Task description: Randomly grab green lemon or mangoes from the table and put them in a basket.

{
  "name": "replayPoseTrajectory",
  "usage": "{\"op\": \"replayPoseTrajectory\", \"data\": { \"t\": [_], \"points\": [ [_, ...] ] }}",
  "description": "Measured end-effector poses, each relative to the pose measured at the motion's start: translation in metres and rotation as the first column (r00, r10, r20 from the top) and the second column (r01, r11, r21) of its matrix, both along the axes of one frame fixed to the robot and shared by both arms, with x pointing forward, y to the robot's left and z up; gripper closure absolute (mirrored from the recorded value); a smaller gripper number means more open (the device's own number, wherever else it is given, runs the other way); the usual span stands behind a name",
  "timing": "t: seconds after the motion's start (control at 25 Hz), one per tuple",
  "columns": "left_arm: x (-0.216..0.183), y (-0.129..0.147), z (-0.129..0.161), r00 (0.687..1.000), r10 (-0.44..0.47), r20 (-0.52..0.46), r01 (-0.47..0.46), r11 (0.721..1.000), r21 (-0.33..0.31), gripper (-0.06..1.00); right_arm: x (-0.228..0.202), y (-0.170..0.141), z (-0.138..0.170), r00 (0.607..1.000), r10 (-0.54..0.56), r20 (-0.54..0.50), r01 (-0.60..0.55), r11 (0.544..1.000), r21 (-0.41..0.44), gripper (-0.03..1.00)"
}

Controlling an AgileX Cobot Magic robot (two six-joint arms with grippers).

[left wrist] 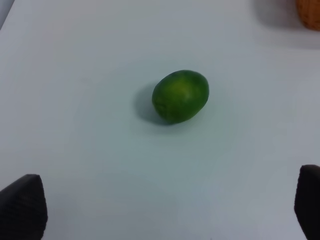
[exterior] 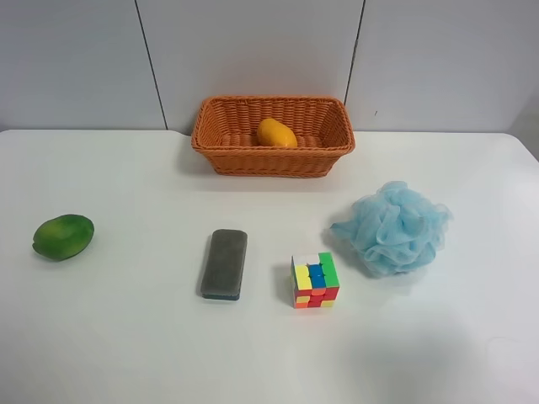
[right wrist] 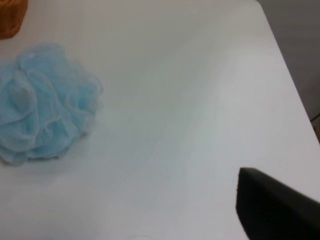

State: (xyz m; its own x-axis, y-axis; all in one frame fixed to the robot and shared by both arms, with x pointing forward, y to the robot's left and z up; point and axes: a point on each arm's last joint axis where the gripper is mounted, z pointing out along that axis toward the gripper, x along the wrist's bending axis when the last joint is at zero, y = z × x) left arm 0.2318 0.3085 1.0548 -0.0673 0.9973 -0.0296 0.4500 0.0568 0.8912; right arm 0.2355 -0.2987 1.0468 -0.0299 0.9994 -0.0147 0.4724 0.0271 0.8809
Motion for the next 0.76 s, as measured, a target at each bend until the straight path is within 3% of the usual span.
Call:
{"op": "replayPoseTrajectory", "data": {
  "t": [0.76],
  "points": [
    [-0.0003,-0.0001,0.0001,1.0,-0.001,0.008,0.001,1.0,0.0,-0.05,0.0,0.0,0.0,1.0,0.0,0.0,0.0,1.0,0.0,-0.03]
  ]
}}
